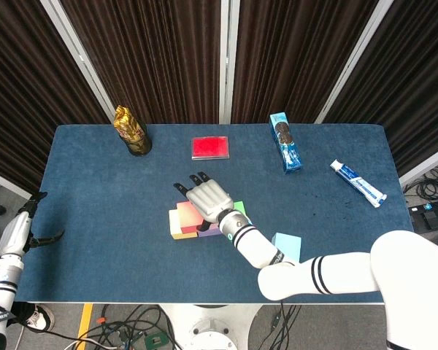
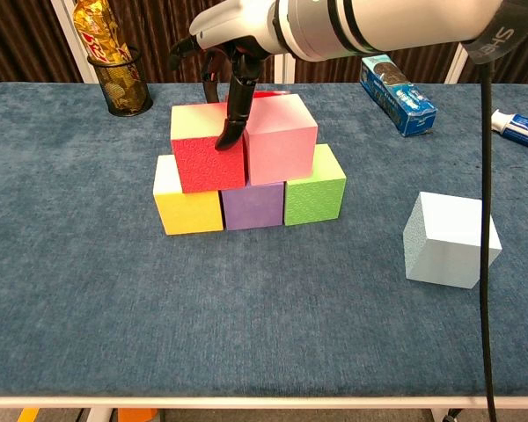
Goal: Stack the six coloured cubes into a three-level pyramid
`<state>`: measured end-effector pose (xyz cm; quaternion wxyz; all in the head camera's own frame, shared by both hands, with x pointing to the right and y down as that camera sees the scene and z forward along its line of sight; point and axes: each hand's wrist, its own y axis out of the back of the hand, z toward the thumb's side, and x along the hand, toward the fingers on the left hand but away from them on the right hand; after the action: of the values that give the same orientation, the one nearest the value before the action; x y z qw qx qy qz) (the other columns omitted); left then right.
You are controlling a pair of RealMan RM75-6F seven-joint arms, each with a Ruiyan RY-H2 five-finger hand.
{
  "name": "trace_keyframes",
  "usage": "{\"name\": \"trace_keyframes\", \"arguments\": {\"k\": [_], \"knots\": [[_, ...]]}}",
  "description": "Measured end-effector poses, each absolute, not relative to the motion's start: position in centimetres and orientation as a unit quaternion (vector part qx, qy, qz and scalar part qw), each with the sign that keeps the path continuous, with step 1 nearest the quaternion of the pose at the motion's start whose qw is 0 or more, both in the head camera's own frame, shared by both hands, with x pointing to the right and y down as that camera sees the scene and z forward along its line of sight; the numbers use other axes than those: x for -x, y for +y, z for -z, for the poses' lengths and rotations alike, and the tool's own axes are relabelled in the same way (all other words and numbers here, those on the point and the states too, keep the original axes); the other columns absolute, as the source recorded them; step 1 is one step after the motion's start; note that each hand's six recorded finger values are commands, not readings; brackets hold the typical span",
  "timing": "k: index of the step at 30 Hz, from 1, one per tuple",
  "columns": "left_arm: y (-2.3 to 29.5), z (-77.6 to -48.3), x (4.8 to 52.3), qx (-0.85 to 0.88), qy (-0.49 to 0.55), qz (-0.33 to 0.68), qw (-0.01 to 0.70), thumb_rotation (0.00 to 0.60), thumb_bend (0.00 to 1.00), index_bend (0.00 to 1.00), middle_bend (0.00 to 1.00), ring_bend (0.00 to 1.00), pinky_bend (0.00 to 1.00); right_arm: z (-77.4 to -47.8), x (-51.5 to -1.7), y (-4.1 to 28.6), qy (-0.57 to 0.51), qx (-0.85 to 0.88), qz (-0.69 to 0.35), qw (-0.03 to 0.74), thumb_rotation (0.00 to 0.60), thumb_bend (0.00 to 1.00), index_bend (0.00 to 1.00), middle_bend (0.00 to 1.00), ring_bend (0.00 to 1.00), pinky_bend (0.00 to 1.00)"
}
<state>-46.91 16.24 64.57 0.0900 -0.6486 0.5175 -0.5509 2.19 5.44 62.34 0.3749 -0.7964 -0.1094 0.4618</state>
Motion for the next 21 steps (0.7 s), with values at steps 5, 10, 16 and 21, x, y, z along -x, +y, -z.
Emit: {"name": "trace_keyframes", "arguments": {"k": [5, 10, 16, 21], "knots": [[16.37, -64.7, 47.02, 0.649, 0.517, 0.552, 0.088, 0.6, 0.24, 0.07, 0.02, 0.0, 0.0, -62.41, -2.17, 5.5, -0.108, 0.797, -0.463, 0.373, 0.6, 0.12, 0.0, 0.44, 0.01, 0.0], [16.35, -64.61, 47.07, 0.649, 0.517, 0.551, 0.09, 0.6, 0.24, 0.07, 0.02, 0.0, 0.0, -62.44, -2.18, 5.54, -0.106, 0.797, -0.464, 0.372, 0.6, 0.11, 0.0, 0.39, 0.01, 0.0], [16.35, -64.57, 47.05, 0.649, 0.518, 0.551, 0.09, 0.6, 0.24, 0.07, 0.02, 0.0, 0.0, -62.44, -2.21, 5.59, -0.102, 0.799, -0.464, 0.368, 0.6, 0.09, 0.0, 0.22, 0.0, 0.0], [16.33, -64.54, 47.06, 0.648, 0.519, 0.55, 0.09, 0.6, 0.24, 0.07, 0.02, 0.0, 0.0, -62.4, -2.18, 5.55, -0.102, 0.801, -0.463, 0.365, 0.6, 0.05, 0.0, 0.18, 0.0, 0.0]]}}
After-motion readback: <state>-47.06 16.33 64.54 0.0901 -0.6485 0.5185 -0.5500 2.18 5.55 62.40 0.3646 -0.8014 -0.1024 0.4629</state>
